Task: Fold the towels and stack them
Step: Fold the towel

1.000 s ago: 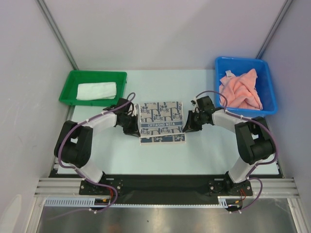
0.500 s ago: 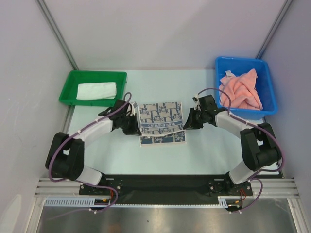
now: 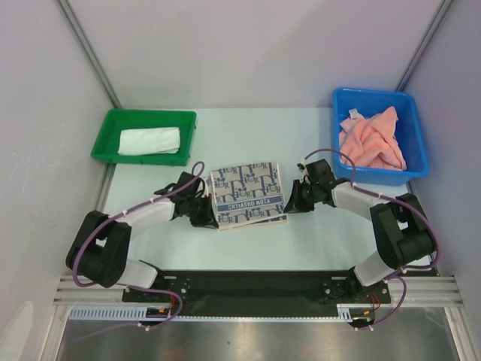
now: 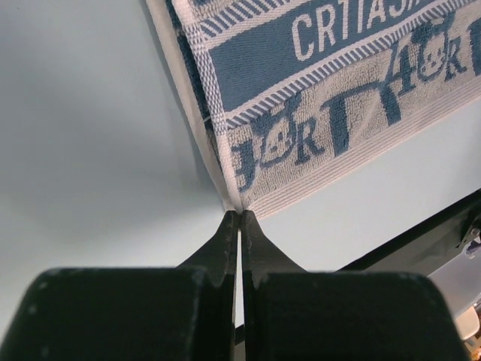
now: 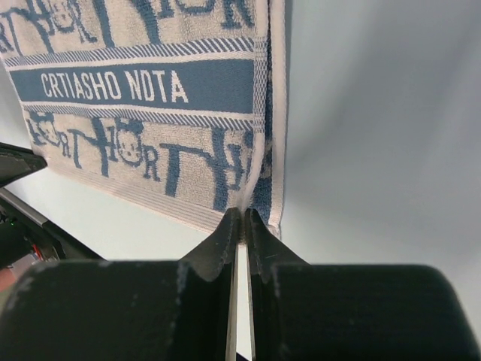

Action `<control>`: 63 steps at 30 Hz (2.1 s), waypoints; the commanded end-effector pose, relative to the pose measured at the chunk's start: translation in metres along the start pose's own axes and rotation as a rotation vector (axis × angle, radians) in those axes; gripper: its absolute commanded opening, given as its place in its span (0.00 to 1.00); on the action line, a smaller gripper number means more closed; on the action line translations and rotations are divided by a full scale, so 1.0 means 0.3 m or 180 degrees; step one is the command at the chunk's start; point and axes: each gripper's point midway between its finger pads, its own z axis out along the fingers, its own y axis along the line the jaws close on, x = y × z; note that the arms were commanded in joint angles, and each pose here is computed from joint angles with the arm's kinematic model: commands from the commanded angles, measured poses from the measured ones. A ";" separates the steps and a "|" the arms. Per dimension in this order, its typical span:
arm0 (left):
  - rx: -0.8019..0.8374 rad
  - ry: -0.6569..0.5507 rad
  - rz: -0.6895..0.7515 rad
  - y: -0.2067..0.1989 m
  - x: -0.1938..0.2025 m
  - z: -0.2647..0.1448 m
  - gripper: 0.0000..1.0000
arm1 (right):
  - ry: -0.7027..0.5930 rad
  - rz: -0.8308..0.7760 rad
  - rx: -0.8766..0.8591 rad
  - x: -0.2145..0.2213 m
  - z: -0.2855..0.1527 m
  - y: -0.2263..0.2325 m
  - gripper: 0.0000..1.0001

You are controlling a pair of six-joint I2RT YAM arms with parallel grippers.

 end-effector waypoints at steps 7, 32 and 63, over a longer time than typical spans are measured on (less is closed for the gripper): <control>0.0062 -0.0136 0.0062 -0.028 -0.033 -0.016 0.00 | -0.0178 -0.0089 0.0032 -0.062 -0.012 0.016 0.00; 0.0150 -0.0025 -0.0003 -0.001 0.101 0.033 0.00 | -0.0073 -0.0029 0.0233 0.056 0.018 -0.083 0.00; -0.0319 -0.0283 0.0278 -0.060 0.010 -0.136 0.47 | -0.0333 0.0099 0.0669 0.034 -0.157 -0.070 0.34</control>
